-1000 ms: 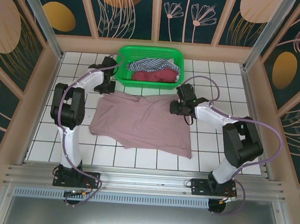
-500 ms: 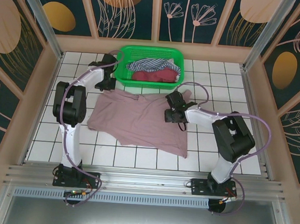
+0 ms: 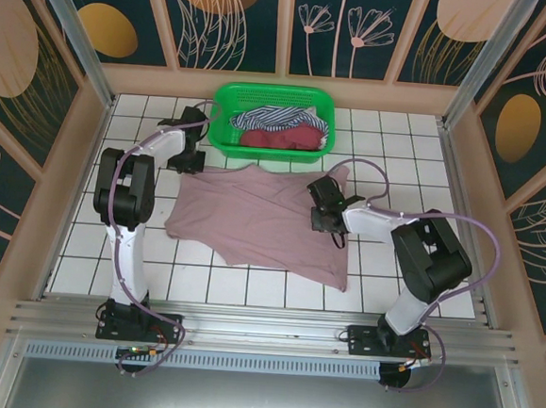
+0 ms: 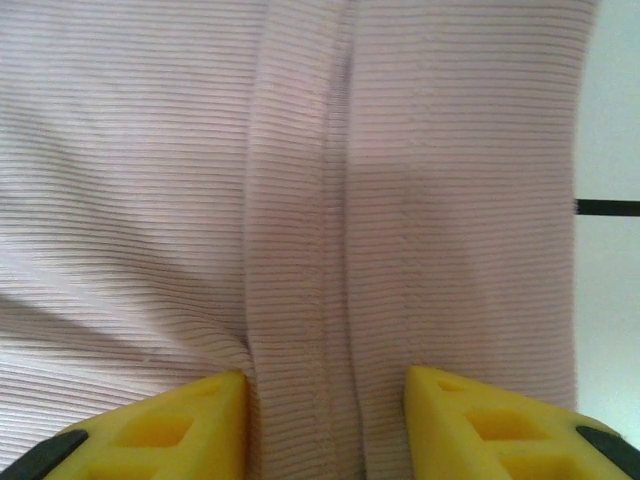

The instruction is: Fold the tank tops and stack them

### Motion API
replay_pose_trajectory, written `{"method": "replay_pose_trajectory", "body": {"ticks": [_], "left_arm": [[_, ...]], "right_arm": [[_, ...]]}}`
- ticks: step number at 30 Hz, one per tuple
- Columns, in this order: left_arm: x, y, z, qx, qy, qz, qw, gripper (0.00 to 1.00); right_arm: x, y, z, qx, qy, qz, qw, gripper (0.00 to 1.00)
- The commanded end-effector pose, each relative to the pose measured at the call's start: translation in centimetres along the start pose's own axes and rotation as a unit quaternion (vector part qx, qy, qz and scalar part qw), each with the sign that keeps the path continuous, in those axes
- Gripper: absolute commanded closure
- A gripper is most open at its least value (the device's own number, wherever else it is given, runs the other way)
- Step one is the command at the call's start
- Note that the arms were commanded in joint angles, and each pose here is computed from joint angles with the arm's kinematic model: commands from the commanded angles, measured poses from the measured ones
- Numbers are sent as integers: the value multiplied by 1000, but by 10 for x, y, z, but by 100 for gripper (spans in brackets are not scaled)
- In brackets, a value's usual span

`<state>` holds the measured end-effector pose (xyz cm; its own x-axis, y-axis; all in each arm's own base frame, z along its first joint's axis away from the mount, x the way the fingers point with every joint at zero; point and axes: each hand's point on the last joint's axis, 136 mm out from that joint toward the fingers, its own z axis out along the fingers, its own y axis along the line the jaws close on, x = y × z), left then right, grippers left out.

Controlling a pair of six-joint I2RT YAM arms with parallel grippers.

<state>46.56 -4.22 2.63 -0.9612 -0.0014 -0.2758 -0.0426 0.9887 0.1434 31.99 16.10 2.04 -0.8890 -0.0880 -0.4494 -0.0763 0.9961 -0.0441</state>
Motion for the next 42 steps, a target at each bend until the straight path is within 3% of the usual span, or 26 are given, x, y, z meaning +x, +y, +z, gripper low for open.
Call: {"method": "replay_pose_trajectory", "body": {"ticks": [1,10,17,22,28,31,35,42], "left_arm": [[-7,15,-11,-18,-18,-2,1000,94],[-14,12,-7,-12,-21,-7,1000,94],[-12,18,-7,-17,-15,-7,1000,94],[-10,25,-7,-21,-13,-10,1000,94],[-9,22,-10,-11,-10,-12,1000,94],[-6,20,-11,-4,-7,-13,1000,94],[-1,19,-6,-4,0,-12,1000,93],[7,23,-3,-11,5,-14,1000,93]], "right_arm": [[4,-23,-11,32,-3,12,999,55],[14,-49,-9,40,10,29,999,58],[12,-73,-13,35,3,54,998,75],[26,-110,-11,50,16,117,992,71],[3,-123,-28,50,-2,148,988,64],[-29,-95,-54,5,-62,113,992,65],[-64,-30,-70,-107,-112,76,985,62],[-83,39,-40,-214,-133,67,965,62]]}}
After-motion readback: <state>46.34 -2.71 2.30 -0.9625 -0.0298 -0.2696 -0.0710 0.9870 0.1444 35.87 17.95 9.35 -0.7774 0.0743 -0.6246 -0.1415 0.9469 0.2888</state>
